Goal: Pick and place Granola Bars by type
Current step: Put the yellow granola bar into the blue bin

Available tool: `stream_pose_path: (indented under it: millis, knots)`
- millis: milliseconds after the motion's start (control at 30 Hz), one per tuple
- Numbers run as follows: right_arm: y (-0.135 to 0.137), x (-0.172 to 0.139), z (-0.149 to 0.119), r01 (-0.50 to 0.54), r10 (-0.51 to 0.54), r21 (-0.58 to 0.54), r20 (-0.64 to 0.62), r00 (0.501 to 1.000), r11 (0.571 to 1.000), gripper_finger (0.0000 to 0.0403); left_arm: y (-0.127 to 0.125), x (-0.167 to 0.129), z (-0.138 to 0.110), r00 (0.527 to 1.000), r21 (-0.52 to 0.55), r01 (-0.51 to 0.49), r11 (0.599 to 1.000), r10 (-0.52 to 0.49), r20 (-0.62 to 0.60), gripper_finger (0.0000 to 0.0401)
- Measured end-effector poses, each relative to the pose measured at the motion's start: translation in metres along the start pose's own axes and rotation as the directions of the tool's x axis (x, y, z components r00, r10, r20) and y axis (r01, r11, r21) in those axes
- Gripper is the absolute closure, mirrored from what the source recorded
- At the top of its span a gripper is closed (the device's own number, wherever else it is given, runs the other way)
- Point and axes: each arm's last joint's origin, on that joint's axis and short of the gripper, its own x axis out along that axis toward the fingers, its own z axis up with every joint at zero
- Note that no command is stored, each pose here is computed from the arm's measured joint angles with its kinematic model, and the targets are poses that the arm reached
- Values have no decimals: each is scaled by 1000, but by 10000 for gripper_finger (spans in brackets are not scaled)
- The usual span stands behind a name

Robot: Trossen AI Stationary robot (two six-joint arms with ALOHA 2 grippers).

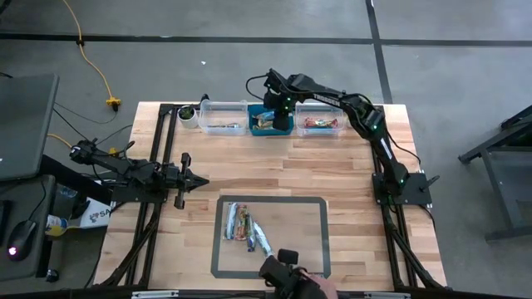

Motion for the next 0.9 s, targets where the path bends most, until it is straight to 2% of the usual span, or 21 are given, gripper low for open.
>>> stream_pose_path:
  millis: [167, 467, 900]
  knots:
    - [2, 0, 1, -53, 54, -29, 25, 998, 998, 340, 0, 0, 0, 1000, 0, 0, 1000, 0, 0, 400]
    - [3, 0, 1, -55, 56, -55, 28, 998, 997, 338, 0, 0, 0, 1000, 0, 0, 1000, 0, 0, 400]
    - [4, -4, 2, -51, 52, -57, 18, 998, 997, 245, 0, 0, 0, 1000, 0, 0, 1000, 0, 0, 400]
